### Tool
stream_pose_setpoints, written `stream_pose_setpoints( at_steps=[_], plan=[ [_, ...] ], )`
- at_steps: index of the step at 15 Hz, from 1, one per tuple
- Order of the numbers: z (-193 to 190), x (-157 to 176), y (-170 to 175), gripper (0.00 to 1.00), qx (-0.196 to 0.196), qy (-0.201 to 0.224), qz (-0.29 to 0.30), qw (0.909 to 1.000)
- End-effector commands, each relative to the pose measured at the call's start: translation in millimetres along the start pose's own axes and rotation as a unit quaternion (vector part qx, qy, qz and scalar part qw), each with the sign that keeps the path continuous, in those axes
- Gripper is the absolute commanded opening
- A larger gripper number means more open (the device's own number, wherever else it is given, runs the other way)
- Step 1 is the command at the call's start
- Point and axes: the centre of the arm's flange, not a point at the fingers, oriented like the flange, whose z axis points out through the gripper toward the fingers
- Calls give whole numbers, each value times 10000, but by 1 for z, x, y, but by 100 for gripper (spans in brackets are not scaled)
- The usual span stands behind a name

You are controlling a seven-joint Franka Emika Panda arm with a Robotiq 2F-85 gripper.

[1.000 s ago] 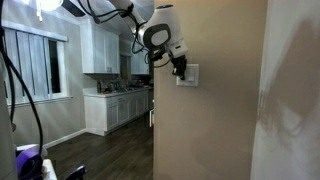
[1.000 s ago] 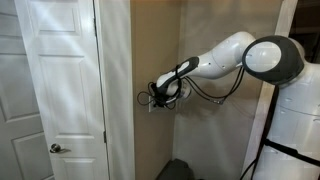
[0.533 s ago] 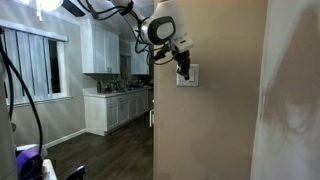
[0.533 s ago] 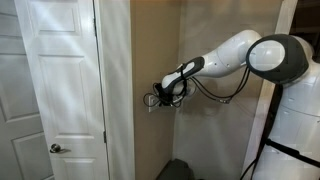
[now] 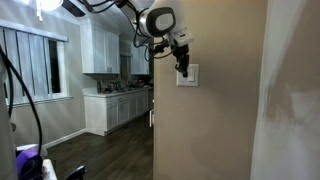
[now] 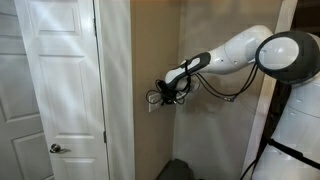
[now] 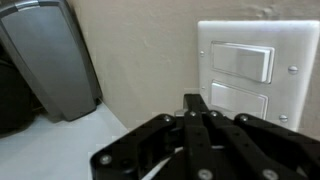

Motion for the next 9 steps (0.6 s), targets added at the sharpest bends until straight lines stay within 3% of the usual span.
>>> stream_pose_setpoints(
  at_steps=[1, 9],
  plan=[
    [-28, 3, 30, 0, -223, 6, 114, 9997],
    [-62, 23, 80, 0, -290, -76, 550, 9980]
  ],
)
